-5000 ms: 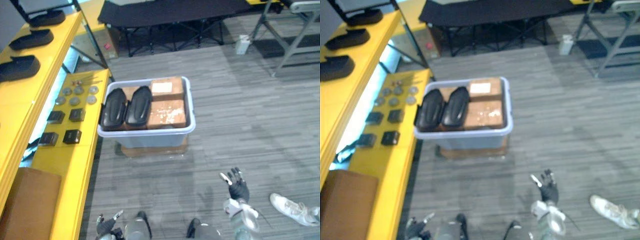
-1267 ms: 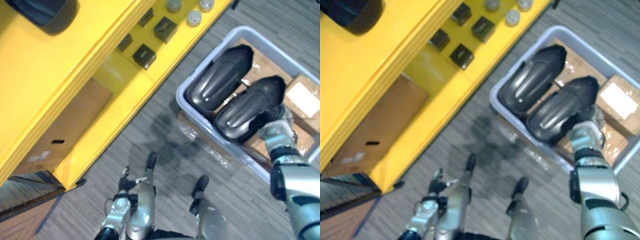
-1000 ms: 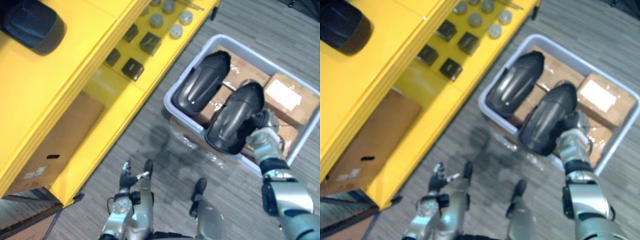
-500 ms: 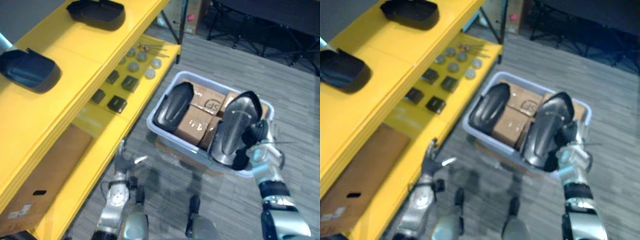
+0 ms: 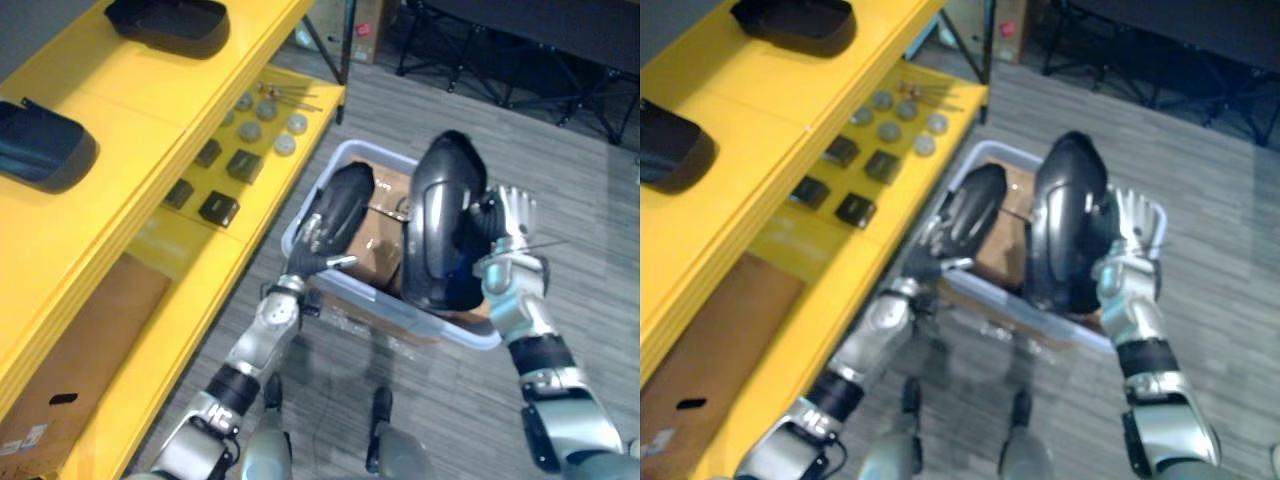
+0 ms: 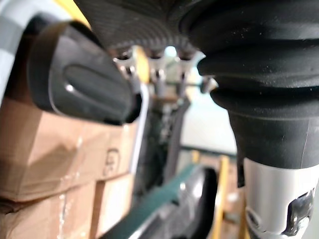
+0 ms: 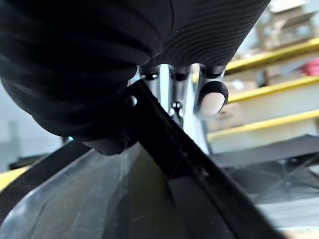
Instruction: Walk over and take plastic housings, then place them on the shelf
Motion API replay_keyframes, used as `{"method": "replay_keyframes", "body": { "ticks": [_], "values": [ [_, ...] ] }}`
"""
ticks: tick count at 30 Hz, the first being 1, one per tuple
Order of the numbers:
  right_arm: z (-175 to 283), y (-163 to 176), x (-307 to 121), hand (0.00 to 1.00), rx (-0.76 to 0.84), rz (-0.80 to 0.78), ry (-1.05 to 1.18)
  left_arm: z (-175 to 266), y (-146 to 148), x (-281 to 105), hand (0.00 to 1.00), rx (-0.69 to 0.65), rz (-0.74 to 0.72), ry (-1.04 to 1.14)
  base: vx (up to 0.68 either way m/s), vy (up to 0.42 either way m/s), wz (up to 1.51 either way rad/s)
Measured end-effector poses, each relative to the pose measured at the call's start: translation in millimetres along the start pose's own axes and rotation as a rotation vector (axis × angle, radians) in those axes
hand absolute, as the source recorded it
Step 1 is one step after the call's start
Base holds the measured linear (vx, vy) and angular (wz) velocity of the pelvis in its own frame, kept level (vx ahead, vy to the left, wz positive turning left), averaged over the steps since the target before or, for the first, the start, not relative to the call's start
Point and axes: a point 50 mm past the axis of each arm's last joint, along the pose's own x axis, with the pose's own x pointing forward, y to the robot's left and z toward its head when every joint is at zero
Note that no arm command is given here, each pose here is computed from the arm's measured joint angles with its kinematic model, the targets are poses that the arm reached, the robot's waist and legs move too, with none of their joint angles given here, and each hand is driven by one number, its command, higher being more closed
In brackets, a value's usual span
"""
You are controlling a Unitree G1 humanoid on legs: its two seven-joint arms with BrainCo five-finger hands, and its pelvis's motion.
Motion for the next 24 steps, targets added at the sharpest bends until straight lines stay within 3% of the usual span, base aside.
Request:
{"method": "replay_keyframes", "body": {
  "ticks": [14,24],
  "values": [
    [34,0,12,1.00,-0.006,0.009,-0.132,-12,-24,39,0.00,0.190,-0.004,0.170,-0.04,-0.007,0.00],
    [49,10,12,1.00,-0.004,0.038,-0.163,-11,-31,45,0.00,0.190,0.022,0.198,0.00,0.000,0.00]
  ]
}}
